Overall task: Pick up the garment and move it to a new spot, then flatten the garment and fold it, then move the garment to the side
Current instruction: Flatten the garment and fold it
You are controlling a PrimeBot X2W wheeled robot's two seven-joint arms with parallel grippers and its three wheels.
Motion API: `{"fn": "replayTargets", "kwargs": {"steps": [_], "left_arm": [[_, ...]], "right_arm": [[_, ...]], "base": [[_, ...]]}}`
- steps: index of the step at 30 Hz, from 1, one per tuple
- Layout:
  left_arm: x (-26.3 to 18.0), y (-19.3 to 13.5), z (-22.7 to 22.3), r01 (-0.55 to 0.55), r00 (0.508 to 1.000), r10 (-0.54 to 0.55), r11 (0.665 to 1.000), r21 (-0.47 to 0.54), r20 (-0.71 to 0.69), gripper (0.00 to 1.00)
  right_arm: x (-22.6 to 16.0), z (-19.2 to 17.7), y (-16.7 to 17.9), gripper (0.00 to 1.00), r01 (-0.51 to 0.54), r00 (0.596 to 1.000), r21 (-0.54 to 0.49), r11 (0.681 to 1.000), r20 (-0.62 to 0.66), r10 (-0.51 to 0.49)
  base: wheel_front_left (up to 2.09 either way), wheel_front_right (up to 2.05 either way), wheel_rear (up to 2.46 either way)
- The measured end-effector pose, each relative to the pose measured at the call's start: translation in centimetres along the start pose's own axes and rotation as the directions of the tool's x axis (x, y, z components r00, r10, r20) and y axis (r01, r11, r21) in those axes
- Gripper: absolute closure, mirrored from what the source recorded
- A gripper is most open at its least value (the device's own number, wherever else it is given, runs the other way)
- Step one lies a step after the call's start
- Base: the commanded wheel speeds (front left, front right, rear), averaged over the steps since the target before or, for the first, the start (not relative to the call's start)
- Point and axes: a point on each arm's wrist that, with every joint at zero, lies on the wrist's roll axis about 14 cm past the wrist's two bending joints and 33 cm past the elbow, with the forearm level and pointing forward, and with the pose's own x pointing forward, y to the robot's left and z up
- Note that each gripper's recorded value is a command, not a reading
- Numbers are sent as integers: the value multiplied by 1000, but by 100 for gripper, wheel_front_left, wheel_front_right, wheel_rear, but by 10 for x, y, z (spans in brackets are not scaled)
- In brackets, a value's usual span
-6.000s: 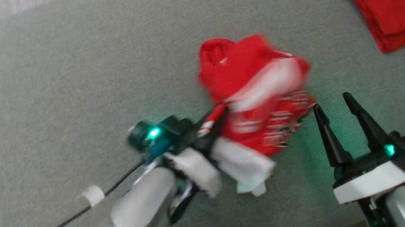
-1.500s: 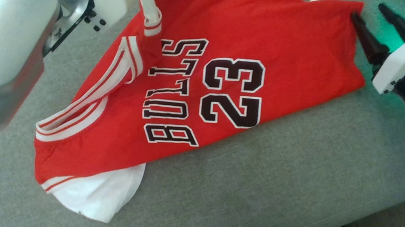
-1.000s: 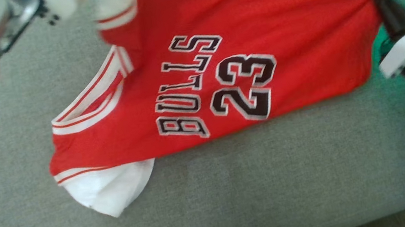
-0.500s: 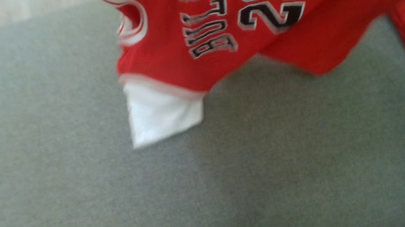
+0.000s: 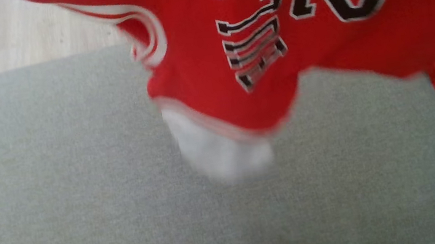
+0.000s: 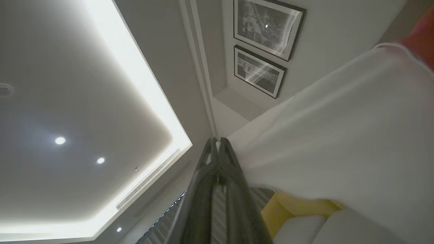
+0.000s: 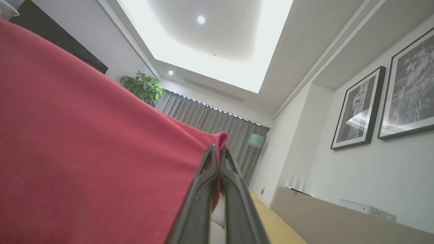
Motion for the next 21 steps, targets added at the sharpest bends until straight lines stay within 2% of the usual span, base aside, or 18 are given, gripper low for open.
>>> {"fn": "replayTargets", "kwargs": {"steps": [3, 6, 10, 11, 15, 21], "left_arm": [[11, 10, -12, -25, 1000, 25, 999, -27, -8, 100], [18, -2, -52, -17, 997, 10, 996, -90, -81, 100], [24, -37, -118, 36, 977, -64, 990, -139, -205, 100], [24, -37, -118, 36, 977, -64, 990, -139, -205, 100], [34, -72, -172, 56, 961, -95, 987, -152, -260, 100], [64, -82, -212, -31, 975, 4, 993, -118, -224, 100]], "right_arm": [[21, 2, 3, 100, -18, 1000, -9, 1000, 14, 18], [43, -13, 13, 100, -47, 999, 1, 999, -10, 47], [73, -59, 32, 100, -79, 993, 39, 996, -85, 82], [73, -59, 32, 100, -79, 993, 39, 996, -85, 82], [98, -122, 60, 100, -114, 978, 75, 991, -168, 126], [138, -176, 64, 100, -83, 987, 45, 996, -134, 88]], "base": [[0, 0, 0], [0, 0, 0], [0, 0, 0], [0, 0, 0], [0, 0, 0], [0, 0, 0]]}}
